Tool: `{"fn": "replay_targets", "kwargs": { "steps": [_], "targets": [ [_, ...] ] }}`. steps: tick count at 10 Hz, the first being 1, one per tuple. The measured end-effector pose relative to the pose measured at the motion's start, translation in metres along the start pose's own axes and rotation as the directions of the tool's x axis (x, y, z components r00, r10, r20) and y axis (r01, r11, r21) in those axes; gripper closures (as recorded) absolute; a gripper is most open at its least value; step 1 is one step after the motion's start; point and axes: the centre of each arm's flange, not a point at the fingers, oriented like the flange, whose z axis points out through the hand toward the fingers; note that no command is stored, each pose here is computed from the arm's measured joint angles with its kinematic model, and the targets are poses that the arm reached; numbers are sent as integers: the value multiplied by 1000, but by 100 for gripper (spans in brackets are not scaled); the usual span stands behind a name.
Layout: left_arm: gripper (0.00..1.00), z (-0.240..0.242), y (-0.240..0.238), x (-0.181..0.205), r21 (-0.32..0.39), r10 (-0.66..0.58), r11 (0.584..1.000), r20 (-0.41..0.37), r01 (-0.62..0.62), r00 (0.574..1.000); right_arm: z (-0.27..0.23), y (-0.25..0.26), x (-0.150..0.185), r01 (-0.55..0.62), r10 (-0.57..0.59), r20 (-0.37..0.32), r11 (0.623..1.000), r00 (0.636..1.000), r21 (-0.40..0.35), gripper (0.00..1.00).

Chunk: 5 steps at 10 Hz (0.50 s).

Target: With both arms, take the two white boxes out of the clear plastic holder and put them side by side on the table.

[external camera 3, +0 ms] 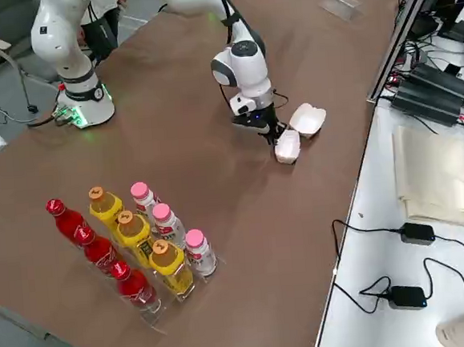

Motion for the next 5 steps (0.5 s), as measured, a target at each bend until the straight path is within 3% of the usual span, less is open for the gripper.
{"fn": "replay_targets", "kwargs": {
  "steps": [5],
  "targets": [
    [0,0,0,0,0,0,1000,0,0,1000,-6,-6,-4,0,-1,9,1000,1000,15,72]
  ]
}}
